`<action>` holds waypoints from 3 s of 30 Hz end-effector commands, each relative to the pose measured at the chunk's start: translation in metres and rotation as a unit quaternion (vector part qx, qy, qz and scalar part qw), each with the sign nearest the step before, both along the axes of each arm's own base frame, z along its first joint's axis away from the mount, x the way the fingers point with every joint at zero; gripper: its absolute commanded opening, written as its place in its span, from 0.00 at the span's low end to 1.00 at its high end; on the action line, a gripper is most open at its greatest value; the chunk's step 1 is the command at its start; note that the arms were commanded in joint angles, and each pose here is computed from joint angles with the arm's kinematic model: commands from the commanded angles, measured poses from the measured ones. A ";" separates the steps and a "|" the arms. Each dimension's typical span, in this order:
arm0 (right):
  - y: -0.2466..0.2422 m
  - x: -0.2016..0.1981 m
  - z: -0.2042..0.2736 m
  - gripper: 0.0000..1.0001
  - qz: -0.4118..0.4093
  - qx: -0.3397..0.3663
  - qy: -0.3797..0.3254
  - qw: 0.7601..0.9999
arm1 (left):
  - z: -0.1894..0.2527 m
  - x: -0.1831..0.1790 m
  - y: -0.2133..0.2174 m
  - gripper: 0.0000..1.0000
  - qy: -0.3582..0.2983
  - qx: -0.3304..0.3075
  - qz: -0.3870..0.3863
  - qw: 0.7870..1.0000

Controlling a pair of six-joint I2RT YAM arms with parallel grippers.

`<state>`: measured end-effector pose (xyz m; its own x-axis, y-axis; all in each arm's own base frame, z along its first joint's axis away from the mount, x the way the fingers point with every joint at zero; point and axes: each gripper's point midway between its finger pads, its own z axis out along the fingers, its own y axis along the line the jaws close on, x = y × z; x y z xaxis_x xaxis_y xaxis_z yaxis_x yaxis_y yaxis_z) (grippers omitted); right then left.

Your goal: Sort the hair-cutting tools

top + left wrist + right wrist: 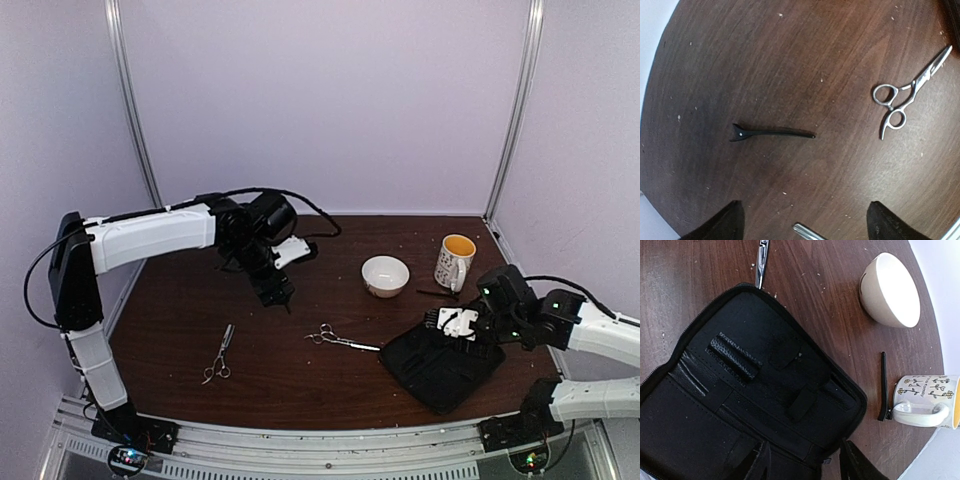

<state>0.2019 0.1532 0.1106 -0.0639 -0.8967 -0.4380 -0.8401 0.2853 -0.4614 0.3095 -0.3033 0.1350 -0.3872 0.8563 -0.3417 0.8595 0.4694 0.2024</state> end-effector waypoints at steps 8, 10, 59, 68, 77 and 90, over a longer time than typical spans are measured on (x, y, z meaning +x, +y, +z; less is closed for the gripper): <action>0.003 -0.009 0.000 0.48 0.012 0.012 0.017 1.000 | -0.040 -0.042 -0.053 0.56 0.034 0.025 -0.164 0.986; 0.002 -0.009 0.000 0.48 0.009 0.009 0.018 1.000 | -0.047 -0.044 -0.059 0.53 0.042 0.019 -0.178 0.983; 0.001 -0.007 -0.004 0.48 0.010 -0.012 0.008 1.000 | -0.117 -0.055 -0.090 0.24 0.076 0.027 -0.251 0.965; 0.002 -0.008 -0.006 0.48 0.012 -0.014 0.009 1.000 | -0.090 -0.035 -0.118 0.24 0.033 -0.011 -0.255 0.966; 0.001 -0.007 -0.003 0.48 0.011 -0.011 0.005 1.000 | -0.105 -0.021 -0.123 0.24 0.027 0.006 -0.254 0.967; 0.001 -0.007 -0.004 0.48 0.010 -0.011 0.004 1.000 | -0.128 -0.018 -0.097 0.44 0.029 0.052 -0.240 0.969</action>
